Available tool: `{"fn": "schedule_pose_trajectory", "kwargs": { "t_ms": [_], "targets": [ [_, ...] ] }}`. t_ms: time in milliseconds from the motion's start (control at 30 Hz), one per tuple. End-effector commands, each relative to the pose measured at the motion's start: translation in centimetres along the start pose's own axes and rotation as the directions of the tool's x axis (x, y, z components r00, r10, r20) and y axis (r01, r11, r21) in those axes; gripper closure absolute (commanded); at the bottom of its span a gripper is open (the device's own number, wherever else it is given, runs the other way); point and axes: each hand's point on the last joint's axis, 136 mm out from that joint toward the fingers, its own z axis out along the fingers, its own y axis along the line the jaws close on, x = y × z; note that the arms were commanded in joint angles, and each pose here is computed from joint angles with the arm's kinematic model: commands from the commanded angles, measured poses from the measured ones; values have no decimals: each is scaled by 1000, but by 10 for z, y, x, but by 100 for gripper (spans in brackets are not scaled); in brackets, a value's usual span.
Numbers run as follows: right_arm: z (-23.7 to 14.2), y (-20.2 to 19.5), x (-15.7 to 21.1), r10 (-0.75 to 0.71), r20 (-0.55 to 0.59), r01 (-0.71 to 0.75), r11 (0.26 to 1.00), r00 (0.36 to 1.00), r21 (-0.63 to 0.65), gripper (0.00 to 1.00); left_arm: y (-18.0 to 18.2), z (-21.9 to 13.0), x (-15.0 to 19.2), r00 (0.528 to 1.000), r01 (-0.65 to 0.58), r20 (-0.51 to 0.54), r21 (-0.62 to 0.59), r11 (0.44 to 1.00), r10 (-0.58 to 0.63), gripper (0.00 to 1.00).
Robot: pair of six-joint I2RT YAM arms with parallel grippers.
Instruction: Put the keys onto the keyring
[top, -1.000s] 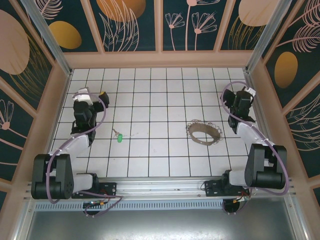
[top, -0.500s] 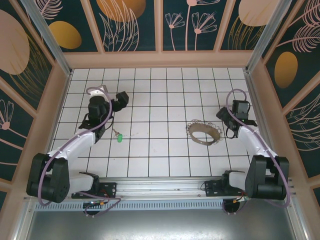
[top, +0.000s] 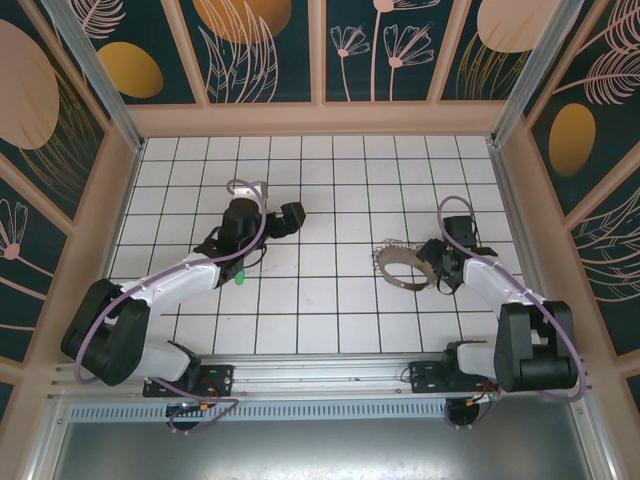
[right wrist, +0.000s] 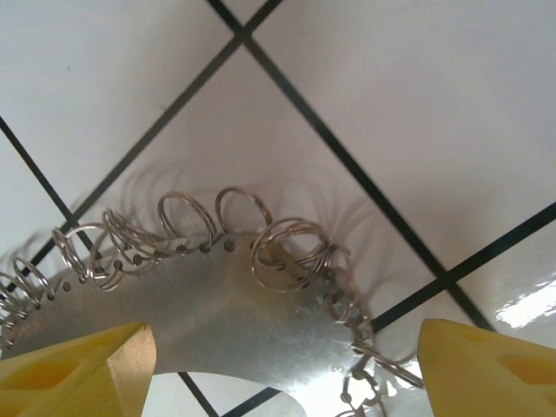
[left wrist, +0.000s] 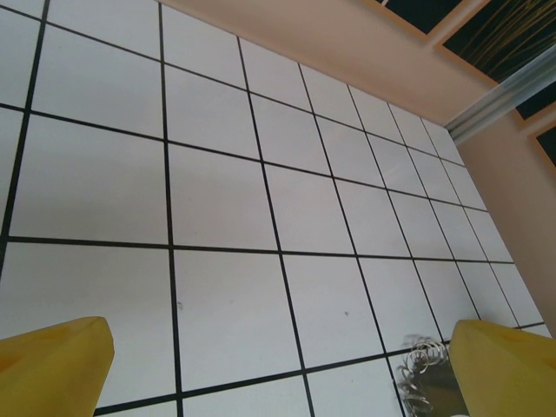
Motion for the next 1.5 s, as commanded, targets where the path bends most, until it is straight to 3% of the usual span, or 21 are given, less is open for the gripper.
{"fn": "schedule_pose_trajectory", "kwargs": {
  "t_ms": [0,333,633,1167,1333,1467],
  "targets": [
    [8,1,10,8,-30,-7,1000,1000,18,22,-8,1,-7,1000,11,17,8,1000,-11,1],
    [17,34,9,-59,-32,58,998,998,-34,32,-12,-4,-5,1000,4,22,9,1000,-5,2],
    [20,83,20,-125,-34,121,987,992,-110,36,-9,-6,4,1000,11,10,7,1000,-11,2],
    [61,235,23,-348,11,340,908,938,-244,36,-7,-11,17,1000,14,-15,12,1000,-14,1],
    [48,298,26,-387,54,371,822,921,-432,36,-5,-10,23,1000,10,-24,16,1000,-9,1],
    [20,306,3,-363,146,389,810,920,-438,29,-10,-11,19,1000,11,-11,43,999,-11,1]
  ]
}}
